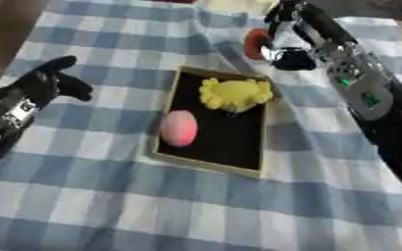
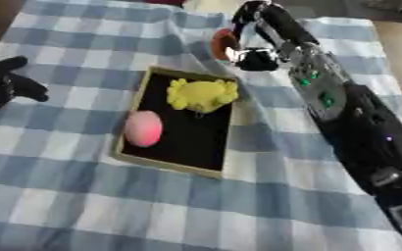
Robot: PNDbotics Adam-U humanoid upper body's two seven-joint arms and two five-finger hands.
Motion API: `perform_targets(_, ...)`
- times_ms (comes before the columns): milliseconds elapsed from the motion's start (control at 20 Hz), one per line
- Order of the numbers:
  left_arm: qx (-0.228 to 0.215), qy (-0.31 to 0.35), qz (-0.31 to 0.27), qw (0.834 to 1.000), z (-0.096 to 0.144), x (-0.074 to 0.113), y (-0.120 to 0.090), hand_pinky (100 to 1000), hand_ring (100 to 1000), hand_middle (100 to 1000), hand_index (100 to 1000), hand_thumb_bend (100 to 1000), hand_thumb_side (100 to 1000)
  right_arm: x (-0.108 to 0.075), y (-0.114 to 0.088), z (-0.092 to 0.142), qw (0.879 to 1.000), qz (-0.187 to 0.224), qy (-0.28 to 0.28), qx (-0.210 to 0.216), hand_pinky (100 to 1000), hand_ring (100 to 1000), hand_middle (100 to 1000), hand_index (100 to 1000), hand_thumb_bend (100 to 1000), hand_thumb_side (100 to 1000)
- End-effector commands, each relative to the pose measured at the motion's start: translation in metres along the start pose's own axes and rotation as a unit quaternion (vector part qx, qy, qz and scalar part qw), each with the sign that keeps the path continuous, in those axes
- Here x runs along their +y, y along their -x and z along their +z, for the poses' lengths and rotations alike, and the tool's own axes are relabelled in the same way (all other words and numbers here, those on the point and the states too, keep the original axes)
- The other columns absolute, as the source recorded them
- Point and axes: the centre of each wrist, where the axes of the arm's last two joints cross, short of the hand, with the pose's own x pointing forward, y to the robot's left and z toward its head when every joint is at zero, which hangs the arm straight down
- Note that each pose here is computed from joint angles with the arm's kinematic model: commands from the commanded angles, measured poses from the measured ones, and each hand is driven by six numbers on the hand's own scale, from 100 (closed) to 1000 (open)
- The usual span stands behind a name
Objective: Pick up objects on the table and place them in the box.
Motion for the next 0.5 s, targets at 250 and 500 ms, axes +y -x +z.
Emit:
perform_targets(250,0.001,-0.007,-0.013,1.0,0.002,0.008,-0.003,959,753,713,1000,133,1000,-0.033,-0.037,0.011,0.997,0.006,0.004,-0.074,857,748,711,505,100,342)
perform_targets(500,0.0,-0.008,-0.014,1.0,0.002,0.008,-0.003,959,754,713,1000,133,1000,-0.028,-0.055,0.018,0.994,-0.014,-0.031,-0.105,857,748,710,506,100,354)
